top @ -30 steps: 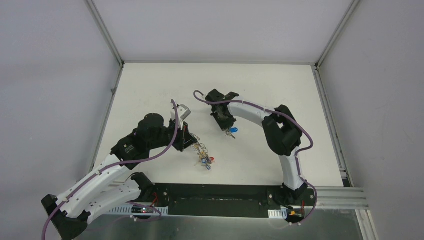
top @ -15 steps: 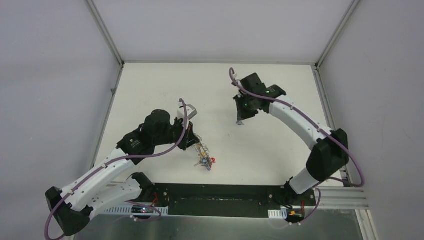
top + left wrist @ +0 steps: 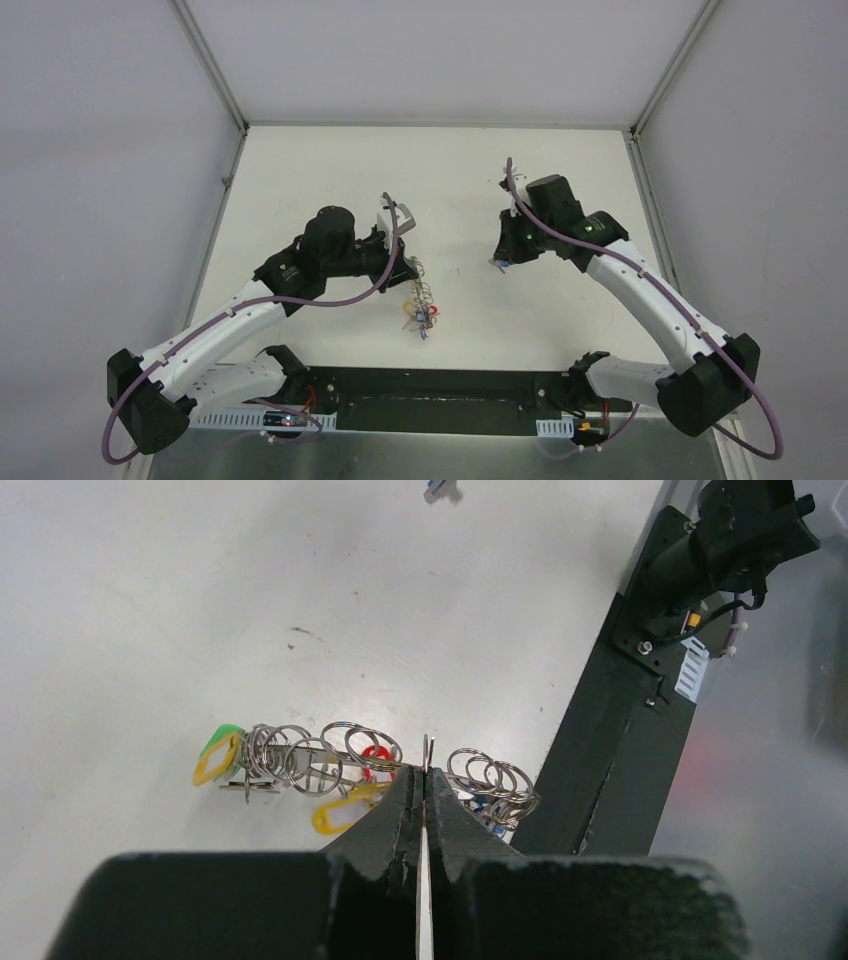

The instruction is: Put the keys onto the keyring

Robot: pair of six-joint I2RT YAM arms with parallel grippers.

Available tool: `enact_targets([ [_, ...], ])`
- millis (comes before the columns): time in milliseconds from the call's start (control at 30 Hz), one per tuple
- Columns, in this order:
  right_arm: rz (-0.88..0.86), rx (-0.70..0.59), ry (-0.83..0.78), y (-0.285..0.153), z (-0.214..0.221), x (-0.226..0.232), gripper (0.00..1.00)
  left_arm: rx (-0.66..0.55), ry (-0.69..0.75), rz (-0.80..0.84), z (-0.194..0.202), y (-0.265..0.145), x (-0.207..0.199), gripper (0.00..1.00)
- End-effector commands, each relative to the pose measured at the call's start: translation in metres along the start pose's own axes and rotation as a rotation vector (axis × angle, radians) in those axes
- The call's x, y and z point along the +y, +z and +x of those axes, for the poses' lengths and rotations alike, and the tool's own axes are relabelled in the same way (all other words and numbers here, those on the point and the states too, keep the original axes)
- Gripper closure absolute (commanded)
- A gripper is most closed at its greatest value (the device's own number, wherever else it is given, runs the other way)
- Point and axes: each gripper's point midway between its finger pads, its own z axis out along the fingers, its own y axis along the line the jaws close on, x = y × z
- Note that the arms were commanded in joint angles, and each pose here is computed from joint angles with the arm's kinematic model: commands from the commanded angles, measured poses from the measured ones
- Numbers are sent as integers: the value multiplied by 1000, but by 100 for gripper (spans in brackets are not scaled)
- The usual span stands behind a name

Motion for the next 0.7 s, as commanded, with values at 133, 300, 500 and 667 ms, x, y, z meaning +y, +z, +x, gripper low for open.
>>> enact_targets([
  [133,-235,-154,-81,-40,-14,41,100,-153,188,179,-38,17,-32,100],
  [300,-398,-149,-118,-52,-5,67,100,-209,288,204,-42,23,-41,100],
  [500,-530,-148,-151,-60,-1,87,100,-325,396,216,-54,19,-49,100],
  [667,-622,-142,-179,-69,-2,101,100,-395,431,192,-53,15,-46,100],
])
